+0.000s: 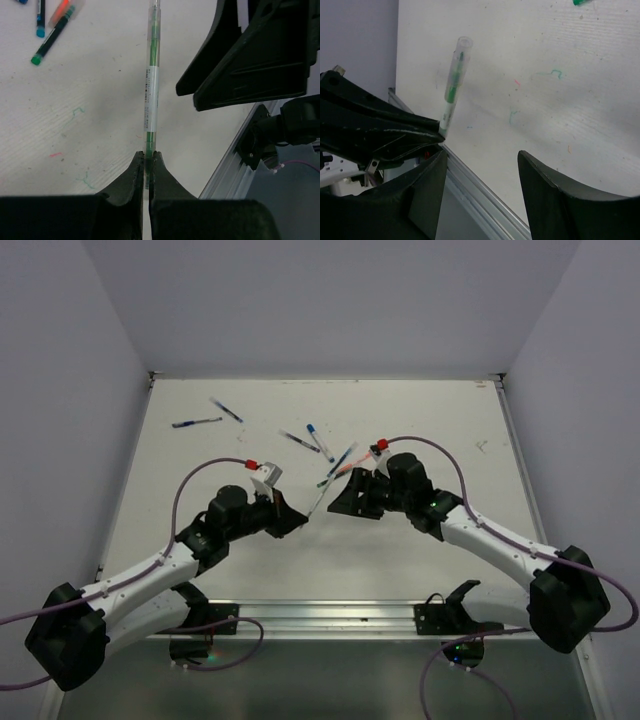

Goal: Open the pen caps

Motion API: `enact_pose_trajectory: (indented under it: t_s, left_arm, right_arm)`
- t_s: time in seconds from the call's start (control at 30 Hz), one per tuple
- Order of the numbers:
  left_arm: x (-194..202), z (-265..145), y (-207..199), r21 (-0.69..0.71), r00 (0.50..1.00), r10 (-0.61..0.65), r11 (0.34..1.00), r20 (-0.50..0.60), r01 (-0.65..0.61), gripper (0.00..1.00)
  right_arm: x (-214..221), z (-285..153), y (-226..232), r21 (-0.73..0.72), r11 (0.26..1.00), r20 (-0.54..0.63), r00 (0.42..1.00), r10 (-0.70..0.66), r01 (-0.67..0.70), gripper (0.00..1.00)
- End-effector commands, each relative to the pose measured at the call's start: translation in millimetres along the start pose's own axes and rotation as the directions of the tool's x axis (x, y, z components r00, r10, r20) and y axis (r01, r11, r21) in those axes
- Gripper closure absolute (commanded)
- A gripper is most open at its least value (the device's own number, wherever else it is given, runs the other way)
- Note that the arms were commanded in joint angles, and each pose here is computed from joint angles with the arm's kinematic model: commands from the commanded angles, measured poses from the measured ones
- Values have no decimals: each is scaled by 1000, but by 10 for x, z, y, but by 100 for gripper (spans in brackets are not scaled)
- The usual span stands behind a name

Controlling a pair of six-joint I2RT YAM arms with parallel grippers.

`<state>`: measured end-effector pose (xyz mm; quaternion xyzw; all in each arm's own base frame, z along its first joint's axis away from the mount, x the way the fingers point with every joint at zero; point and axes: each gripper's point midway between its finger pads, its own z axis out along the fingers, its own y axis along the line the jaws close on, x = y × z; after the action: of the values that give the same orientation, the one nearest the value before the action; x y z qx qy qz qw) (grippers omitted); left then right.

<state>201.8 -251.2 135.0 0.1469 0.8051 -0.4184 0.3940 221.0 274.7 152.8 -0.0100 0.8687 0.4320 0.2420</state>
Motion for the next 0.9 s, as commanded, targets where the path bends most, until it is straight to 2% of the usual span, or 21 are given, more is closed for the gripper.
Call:
enact_pose_trajectory:
  t_s: [0.0, 0.43, 0.53, 0.63, 0.67, 0.7, 0.77, 0.8, 0.87]
  left_arm:
    - [-136, -30, -242, 111, 999, 5, 994, 53, -11, 100]
    - [-120, -23, -348, 165, 999, -7, 986, 43, 0, 100]
    - [-127, -16, -380, 181, 999, -13, 983, 44, 5, 100]
    - [-119, -13, -413, 199, 999, -16, 980, 41, 7, 100]
    - [-116, -16, -430, 208, 999, -15, 978, 40, 6, 100]
    - [-120, -19, -436, 210, 999, -13, 978, 41, 4, 100]
    - [-116, -21, -420, 197, 999, -7, 980, 37, 0, 100]
    - [-116, -21, -397, 183, 999, -1, 983, 36, -6, 95]
    - [-115, -28, -296, 124, 999, -11, 992, 40, 6, 69]
  right_arm:
    - [-215, 124, 220, -50, 999, 95, 995, -14, 19, 38]
    - [-171, 401, 418, -91, 995, 109, 994, -21, 31, 47]
    - [-171, 452, 414, -83, 996, 120, 993, -20, 30, 53]
    - [-183, 488, 393, -76, 997, 126, 992, -12, 22, 66]
    - [-182, 491, 401, -78, 997, 126, 992, -13, 23, 92]
    - [-188, 494, 392, -72, 997, 131, 991, -13, 23, 100]
    - [-174, 483, 351, -53, 998, 132, 991, -15, 22, 100]
    - [-198, 448, 377, -56, 998, 143, 989, -20, 28, 100]
    - [-181, 417, 334, -34, 999, 142, 990, -21, 26, 100]
